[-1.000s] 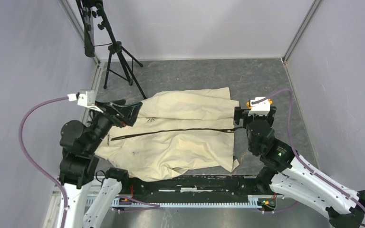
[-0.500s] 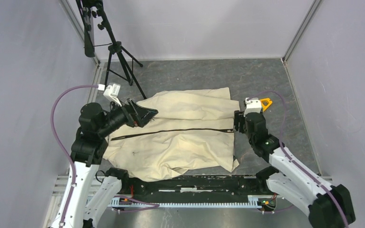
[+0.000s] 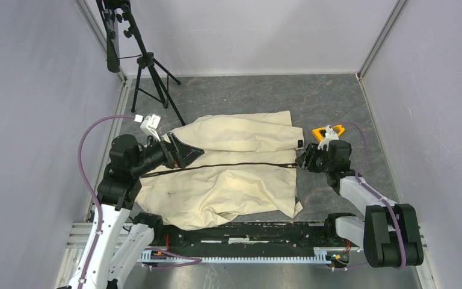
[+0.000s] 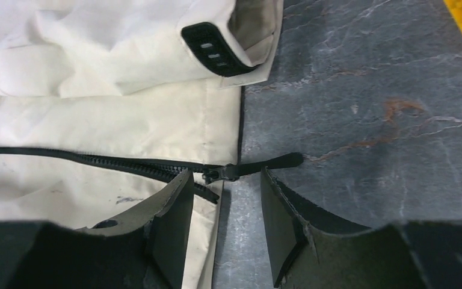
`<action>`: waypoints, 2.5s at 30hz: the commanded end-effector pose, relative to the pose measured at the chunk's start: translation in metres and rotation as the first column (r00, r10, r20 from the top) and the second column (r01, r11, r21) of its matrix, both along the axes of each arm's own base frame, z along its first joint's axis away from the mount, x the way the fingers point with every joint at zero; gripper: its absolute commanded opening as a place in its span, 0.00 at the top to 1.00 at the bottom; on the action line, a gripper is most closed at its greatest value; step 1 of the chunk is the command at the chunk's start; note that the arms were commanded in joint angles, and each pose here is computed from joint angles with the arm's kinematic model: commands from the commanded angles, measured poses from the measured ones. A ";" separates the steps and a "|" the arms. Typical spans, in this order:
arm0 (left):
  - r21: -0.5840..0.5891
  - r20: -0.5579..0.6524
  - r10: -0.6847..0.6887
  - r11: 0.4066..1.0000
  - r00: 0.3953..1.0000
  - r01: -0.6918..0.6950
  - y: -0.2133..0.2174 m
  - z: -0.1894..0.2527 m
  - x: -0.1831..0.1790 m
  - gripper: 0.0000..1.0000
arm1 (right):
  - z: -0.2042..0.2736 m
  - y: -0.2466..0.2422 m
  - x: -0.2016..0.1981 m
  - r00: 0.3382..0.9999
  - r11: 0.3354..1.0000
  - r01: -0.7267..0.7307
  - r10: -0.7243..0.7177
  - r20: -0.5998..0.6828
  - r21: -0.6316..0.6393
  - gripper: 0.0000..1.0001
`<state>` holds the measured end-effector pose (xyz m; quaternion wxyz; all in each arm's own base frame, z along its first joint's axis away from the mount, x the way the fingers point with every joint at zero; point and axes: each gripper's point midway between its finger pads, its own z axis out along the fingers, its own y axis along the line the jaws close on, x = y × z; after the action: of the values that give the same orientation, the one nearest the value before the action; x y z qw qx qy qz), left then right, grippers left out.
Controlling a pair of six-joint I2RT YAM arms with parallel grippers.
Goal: Zip up the jacket
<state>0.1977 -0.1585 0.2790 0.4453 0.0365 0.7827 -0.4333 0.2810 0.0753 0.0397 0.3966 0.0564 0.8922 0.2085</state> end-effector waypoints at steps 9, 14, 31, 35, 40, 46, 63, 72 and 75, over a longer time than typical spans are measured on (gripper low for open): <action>-0.060 0.004 -0.049 0.997 0.999 0.049 -0.008 0.003 -0.012 0.00 | 0.002 0.002 -0.004 0.991 0.974 0.110 -0.122 0.049 0.198 0.53; -0.065 -0.013 -0.060 0.996 0.998 0.059 -0.009 -0.002 -0.013 0.00 | -0.004 -0.003 0.000 0.983 0.957 0.164 -0.178 0.039 0.237 0.58; -0.104 -0.143 -0.129 0.988 0.981 0.115 -0.021 -0.029 -0.011 0.00 | -0.009 0.020 0.001 0.994 0.939 0.049 -0.081 0.080 0.341 0.60; -0.117 -0.238 -0.130 0.988 0.963 0.105 -0.032 -0.050 -0.003 0.00 | -0.011 0.018 -0.003 0.991 0.940 0.056 -0.092 0.093 0.337 0.60; -0.094 -0.364 -0.089 0.994 0.927 0.059 -0.052 -0.075 0.003 0.00 | 0.004 0.029 -0.002 0.985 0.932 -0.022 -0.042 0.168 0.363 0.65; -0.094 -0.398 -0.072 0.995 0.915 0.037 -0.078 -0.087 -0.009 0.00 | 0.015 0.034 0.003 0.976 0.936 -0.062 -0.016 0.218 0.347 0.76; -0.006 -0.190 -0.114 0.993 0.975 0.115 -0.130 -0.045 0.002 0.05 | 0.029 0.060 0.002 0.957 0.898 -0.226 0.134 0.256 0.376 1.00; 0.082 -0.097 -0.211 0.972 0.973 0.219 -0.188 -0.072 0.035 0.05 | 0.041 0.068 0.009 0.952 0.855 -0.260 0.147 0.270 0.450 1.00; 0.058 -0.077 -0.256 0.964 0.964 0.260 -0.210 -0.076 0.045 0.06 | 0.036 0.064 0.007 0.955 0.868 -0.255 0.158 0.250 0.426 1.00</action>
<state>0.2224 -0.3347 0.1677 0.3003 0.0873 0.8540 -0.4157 0.2823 0.1378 0.0577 0.4190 0.0601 0.7869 0.4490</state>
